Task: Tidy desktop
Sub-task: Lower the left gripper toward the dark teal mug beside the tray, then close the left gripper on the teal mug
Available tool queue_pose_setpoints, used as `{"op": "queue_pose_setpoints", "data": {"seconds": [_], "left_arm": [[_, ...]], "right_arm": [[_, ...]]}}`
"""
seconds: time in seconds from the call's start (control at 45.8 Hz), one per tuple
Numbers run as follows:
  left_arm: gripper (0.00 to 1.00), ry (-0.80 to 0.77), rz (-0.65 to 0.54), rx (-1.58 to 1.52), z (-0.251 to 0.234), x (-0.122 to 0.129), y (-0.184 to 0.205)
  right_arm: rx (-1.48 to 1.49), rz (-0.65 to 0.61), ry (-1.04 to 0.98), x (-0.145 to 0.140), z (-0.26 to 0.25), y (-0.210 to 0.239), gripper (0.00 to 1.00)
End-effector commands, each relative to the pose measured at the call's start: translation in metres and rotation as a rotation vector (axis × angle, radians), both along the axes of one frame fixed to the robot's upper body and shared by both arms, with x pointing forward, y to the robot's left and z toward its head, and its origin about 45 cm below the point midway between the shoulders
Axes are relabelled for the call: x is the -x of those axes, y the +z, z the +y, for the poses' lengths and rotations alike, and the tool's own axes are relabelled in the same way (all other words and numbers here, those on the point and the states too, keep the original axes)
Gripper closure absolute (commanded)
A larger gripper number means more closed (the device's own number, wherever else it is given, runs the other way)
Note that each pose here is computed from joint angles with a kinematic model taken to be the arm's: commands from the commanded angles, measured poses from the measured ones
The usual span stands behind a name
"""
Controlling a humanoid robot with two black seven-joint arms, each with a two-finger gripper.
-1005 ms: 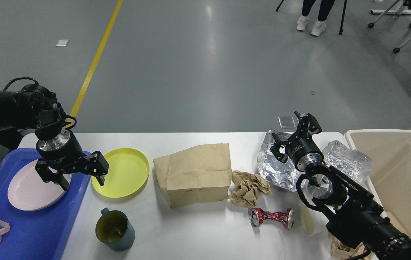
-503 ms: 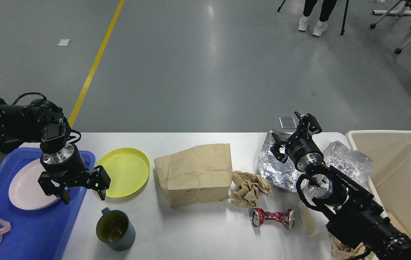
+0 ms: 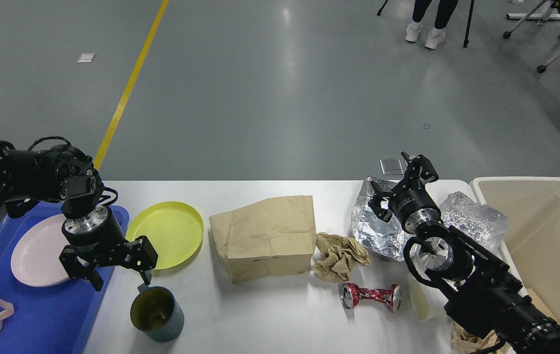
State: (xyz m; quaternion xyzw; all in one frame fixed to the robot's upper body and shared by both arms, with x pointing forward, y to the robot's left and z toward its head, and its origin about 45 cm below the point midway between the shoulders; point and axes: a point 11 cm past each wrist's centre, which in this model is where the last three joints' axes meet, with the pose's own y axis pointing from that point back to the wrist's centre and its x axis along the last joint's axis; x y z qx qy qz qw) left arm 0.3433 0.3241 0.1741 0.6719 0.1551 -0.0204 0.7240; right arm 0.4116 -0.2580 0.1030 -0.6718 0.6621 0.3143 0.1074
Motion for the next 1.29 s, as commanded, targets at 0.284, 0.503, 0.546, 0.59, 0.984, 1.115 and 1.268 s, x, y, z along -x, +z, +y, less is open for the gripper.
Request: {"op": "queue_pose_setpoints", "data": {"seconds": [0.284,0.503,0.546,0.59,0.984,1.115,1.268], "left_arm": [[0.03,-0.009,0.054,0.008,-0.003,0.015,-0.023],[0.1,-0.051,0.041,0.014,-0.019,0.01,-0.04],[0.16,-0.055,0.044,0.015,-0.021,0.01,-0.041],[0.26,-0.055,0.047,0.019,-0.022,0.011,-0.043],[0.9,-0.069,0.051,0.051,-0.039,0.012,-0.049],[1.0,-0.069,0.049,0.065,-0.043,0.012,-0.049],[1.0,-0.072,0.048,0.064,-0.044,0.011,-0.045]], "right_arm": [[0.0,0.0,0.0,0.0,0.0,0.0,0.0],[0.0,0.0,0.0,0.0,0.0,0.0,0.0],[0.0,0.0,0.0,0.0,0.0,0.0,0.0],[0.0,0.0,0.0,0.0,0.0,0.0,0.0],[0.0,0.0,0.001,0.0,0.0,0.0,0.0],[0.0,0.0,0.001,0.0,0.0,0.0,0.0],[0.0,0.0,0.001,0.0,0.0,0.0,0.0]]}}
